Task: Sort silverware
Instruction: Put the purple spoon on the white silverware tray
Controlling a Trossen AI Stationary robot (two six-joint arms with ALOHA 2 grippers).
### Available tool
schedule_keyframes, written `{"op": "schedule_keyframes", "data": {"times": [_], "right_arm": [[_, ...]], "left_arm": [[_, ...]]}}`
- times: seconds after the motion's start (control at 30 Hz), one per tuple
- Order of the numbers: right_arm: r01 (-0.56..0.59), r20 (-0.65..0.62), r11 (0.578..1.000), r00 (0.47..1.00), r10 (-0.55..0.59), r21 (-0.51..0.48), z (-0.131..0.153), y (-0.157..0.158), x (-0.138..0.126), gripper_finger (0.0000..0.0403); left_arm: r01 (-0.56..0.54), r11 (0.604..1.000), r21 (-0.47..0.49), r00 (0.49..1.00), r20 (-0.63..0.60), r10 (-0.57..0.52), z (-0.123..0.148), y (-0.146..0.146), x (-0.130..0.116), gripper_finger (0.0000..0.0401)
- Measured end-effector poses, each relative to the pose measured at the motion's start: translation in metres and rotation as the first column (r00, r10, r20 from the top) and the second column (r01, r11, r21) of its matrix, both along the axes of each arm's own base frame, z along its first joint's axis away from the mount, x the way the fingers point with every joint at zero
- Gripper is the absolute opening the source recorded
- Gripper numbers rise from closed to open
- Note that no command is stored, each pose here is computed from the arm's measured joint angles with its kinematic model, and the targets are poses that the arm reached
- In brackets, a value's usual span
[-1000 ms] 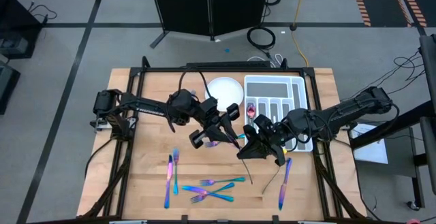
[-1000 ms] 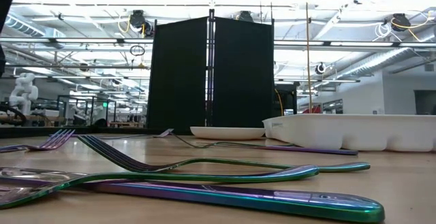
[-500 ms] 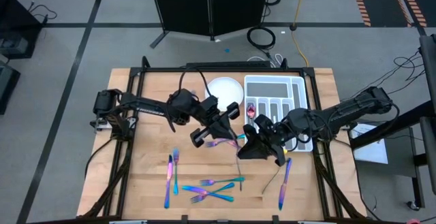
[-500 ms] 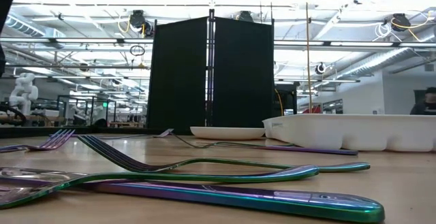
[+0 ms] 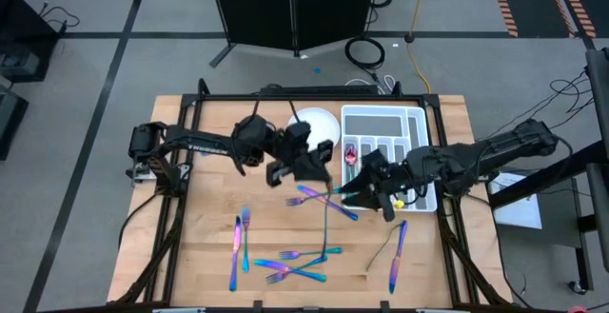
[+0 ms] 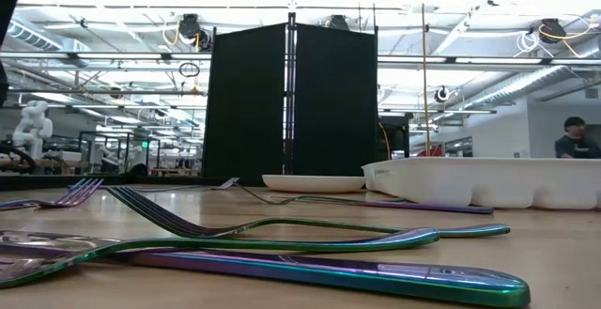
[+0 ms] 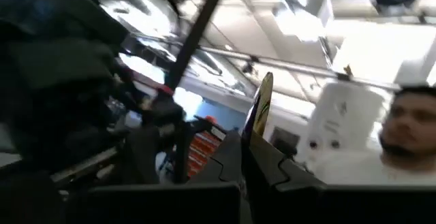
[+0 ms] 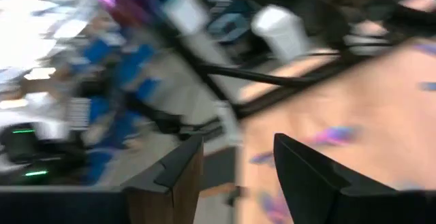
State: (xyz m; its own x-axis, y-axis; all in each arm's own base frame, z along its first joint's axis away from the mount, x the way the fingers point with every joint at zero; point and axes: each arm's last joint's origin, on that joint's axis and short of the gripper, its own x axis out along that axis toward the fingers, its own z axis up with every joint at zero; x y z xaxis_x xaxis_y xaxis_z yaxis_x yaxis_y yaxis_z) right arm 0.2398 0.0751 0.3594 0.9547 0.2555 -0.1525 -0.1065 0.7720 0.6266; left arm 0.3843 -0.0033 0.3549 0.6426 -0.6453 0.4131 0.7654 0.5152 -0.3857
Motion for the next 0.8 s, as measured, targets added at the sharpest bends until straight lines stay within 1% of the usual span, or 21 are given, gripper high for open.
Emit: {"op": "schedule_keyframes", "data": {"times": [0.07, 0.13, 0.17, 0.23, 0.3, 0.4, 0.47, 0.53, 0.63, 0.73, 0.8], "right_arm": [[0.081, -0.049, 0.996, 0.995, -0.083, -0.039, -0.001, -0.002, -0.012, 0.0172], [0.140, -0.099, 0.987, 0.984, -0.147, -0.072, -0.002, -0.004, -0.024, 0.0170], [0.169, -0.121, 0.982, 0.977, -0.178, -0.082, -0.002, -0.004, -0.031, 0.0169], [0.222, -0.174, 0.970, 0.956, -0.236, -0.095, -0.004, -0.005, -0.043, 0.0168], [0.262, -0.216, 0.961, 0.936, -0.276, -0.094, -0.006, -0.005, -0.054, 0.0168], [0.290, -0.268, 0.952, 0.914, -0.305, -0.095, -0.010, -0.001, -0.066, 0.0168], [0.298, -0.287, 0.950, 0.905, -0.314, -0.097, -0.013, 0.003, -0.071, 0.0167], [0.297, -0.287, 0.950, 0.905, -0.313, -0.099, -0.014, 0.008, -0.072, 0.0167], [0.297, -0.288, 0.947, 0.903, -0.320, -0.120, -0.017, 0.013, -0.070, 0.0167], [0.294, -0.299, 0.946, 0.898, -0.322, -0.135, -0.020, 0.016, -0.066, 0.0167], [0.291, -0.310, 0.947, 0.895, -0.320, -0.137, -0.022, 0.017, -0.063, 0.0167]], "left_arm": [[-0.034, 0.999, -0.033, 0.997, -0.065, 0.032, 0.000, 0.008, 0.001, 0.0001], [-0.064, 0.996, -0.054, 0.985, -0.162, 0.054, -0.005, 0.015, 0.003, 0.0001], [-0.083, 0.995, -0.062, 0.974, -0.218, 0.068, -0.009, 0.019, 0.004, 0.0001], [-0.141, 0.987, -0.074, 0.933, -0.345, 0.107, -0.019, 0.029, 0.008, 0.0000], [-0.212, 0.975, -0.073, 0.862, -0.483, 0.152, -0.033, 0.038, 0.011, 0.0000], [-0.335, 0.942, -0.026, 0.711, -0.663, 0.235, -0.054, 0.053, 0.010, 0.0000], [-0.426, 0.904, 0.030, 0.608, -0.731, 0.310, -0.068, 0.066, 0.010, 0.0000], [-0.493, 0.867, 0.069, 0.533, -0.764, 0.363, -0.083, 0.083, 0.012, 0.0000], [-0.536, 0.841, 0.068, 0.454, -0.817, 0.355, -0.116, 0.107, 0.023, 0.0000], [-0.533, 0.844, 0.058, 0.380, -0.875, 0.299, -0.153, 0.123, 0.037, 0.0000], [-0.523, 0.851, 0.046, 0.363, -0.892, 0.271, -0.169, 0.131, 0.047, 0.0000]]}}
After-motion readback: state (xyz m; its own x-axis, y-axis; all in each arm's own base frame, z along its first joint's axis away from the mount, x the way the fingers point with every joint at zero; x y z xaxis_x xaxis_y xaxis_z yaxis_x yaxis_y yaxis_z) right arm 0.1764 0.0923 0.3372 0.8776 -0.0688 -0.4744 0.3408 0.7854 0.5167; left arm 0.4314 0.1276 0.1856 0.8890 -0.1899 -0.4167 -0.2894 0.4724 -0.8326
